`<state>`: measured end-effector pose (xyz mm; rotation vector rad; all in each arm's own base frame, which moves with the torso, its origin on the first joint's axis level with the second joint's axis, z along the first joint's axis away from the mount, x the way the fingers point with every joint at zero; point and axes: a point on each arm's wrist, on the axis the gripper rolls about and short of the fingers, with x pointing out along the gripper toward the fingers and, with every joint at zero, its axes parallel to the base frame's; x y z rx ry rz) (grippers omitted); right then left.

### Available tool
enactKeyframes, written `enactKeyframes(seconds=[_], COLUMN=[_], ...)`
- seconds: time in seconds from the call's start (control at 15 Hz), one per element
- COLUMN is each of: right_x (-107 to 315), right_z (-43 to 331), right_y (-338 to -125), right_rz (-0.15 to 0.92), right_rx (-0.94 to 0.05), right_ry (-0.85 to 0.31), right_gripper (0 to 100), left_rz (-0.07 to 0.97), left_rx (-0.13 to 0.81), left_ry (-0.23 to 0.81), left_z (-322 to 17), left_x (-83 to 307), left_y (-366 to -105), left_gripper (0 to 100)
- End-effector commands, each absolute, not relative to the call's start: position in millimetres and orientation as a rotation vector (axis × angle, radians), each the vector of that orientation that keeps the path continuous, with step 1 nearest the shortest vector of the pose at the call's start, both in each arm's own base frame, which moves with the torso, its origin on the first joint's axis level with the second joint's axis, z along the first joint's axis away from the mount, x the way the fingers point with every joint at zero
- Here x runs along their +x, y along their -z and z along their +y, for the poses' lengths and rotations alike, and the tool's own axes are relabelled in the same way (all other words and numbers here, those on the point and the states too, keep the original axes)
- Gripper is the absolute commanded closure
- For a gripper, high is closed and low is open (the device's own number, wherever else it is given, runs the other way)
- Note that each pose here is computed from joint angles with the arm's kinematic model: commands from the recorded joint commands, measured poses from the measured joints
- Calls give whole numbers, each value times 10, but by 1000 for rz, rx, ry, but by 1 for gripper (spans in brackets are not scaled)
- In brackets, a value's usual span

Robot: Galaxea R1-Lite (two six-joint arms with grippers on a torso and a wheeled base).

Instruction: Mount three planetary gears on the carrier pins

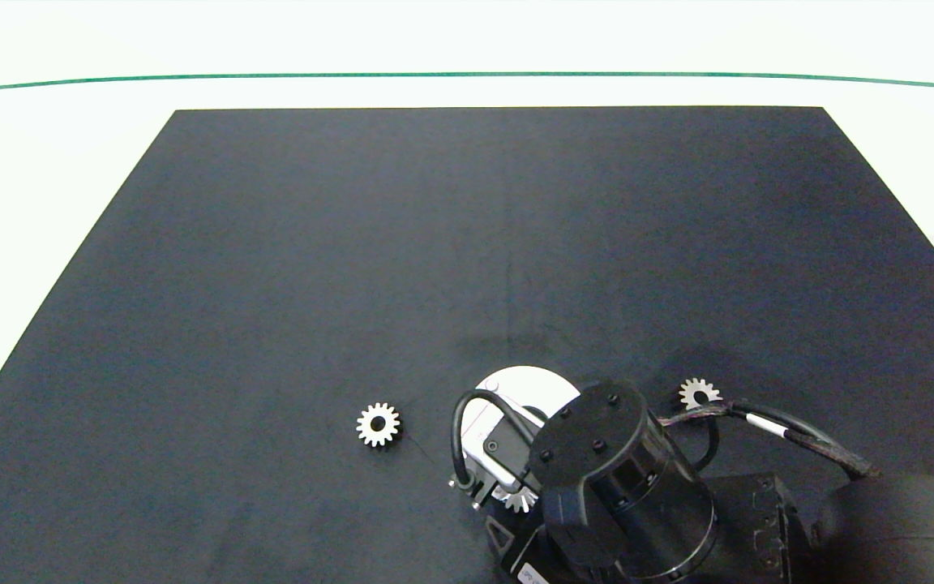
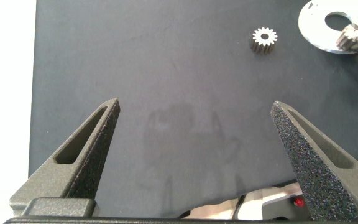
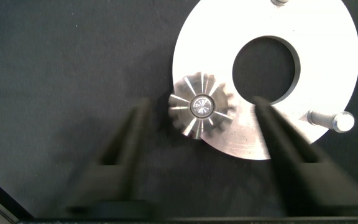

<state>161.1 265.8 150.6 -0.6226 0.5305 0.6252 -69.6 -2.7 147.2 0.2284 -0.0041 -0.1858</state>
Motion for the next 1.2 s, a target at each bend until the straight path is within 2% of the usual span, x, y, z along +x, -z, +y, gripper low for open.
enactKeyframes(seconds=[0.07,0.2,0.27,0.33,0.47,0.6,1.0,1.2], right_x=[1549,1340,1298,1298,1236,1329,1517,1628], right_z=[2578,2149,1892,1610,1183,895,642,672], right_y=[-1636,-2193,-2344,-2410,-2410,-2320,-2004,-1960], right_rz=[492,347,332,345,364,434,598,629], right_rx=[-609,-529,-512,-496,-460,-421,-369,-349], right_ry=[-608,-539,-496,-429,-336,-259,-158,-156], right_gripper=[0,0,0,0,0,0,0,0], left_rz=[-6,-7,-7,-5,-5,-5,-8,-13], left_rx=[230,230,230,230,230,230,230,228], left_ry=[187,190,190,190,190,190,189,206], left_z=[-27,-27,-27,-27,-27,-27,-27,-32], left_x=[-701,-701,-701,-699,-699,-699,-703,-709], left_y=[-1488,-1493,-1493,-1489,-1489,-1489,-1496,-1499], left_gripper=[0,0,0,0,0,0,0,0])
